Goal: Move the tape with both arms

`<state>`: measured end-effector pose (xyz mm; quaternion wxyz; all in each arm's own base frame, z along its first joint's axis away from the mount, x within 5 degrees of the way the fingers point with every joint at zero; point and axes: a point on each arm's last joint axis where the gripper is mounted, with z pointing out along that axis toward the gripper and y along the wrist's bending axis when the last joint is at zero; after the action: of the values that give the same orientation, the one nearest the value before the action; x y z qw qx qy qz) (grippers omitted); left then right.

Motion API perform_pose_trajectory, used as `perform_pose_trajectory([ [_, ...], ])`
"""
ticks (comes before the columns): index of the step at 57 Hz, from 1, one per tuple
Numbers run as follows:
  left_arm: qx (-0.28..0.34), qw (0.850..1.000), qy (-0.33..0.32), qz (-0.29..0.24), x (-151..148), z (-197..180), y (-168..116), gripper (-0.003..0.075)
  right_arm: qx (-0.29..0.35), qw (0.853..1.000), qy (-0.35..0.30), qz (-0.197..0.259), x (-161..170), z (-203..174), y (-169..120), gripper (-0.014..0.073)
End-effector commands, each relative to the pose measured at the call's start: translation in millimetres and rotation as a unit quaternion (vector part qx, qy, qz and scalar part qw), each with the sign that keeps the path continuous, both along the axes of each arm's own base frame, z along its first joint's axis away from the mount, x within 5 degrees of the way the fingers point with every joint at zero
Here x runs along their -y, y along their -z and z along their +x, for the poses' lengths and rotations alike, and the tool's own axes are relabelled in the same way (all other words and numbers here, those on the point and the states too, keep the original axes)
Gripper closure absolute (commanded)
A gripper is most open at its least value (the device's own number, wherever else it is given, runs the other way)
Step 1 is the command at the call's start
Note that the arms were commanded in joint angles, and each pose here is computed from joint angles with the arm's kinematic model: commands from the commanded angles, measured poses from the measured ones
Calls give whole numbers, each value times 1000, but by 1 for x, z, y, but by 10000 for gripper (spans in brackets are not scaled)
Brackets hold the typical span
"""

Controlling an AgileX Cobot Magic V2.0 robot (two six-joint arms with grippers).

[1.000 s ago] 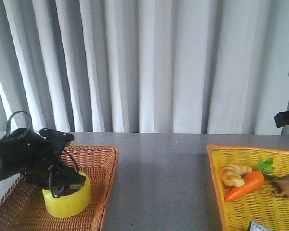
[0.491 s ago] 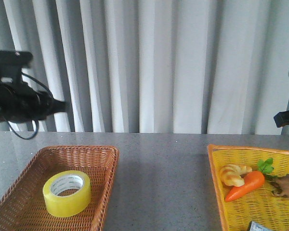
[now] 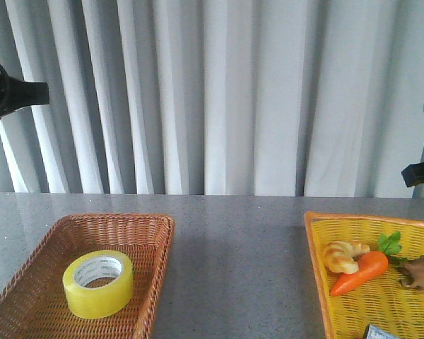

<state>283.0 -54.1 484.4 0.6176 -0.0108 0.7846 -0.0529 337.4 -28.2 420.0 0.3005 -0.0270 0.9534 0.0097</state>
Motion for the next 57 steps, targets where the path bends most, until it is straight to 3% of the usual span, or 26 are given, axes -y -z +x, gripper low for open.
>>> perform_pose_trajectory([
  [1, 56, 998, 7, -13, -1, -11, -22, 727, 51, 999, 3, -2, 0, -9, -22, 602],
  [35, 42, 999, 4, -9, -2, -10, -19, 727, 51, 999, 4, -2, 0, -9, -22, 602],
  [46, 2, 999, 10, 42, -17, -69, -21, 727, 51, 999, 4, -2, 0, -9, -22, 602],
  [57, 33, 998, 42, 44, -30, -147, 22, 727, 51, 999, 4, -2, 0, -9, -22, 602],
])
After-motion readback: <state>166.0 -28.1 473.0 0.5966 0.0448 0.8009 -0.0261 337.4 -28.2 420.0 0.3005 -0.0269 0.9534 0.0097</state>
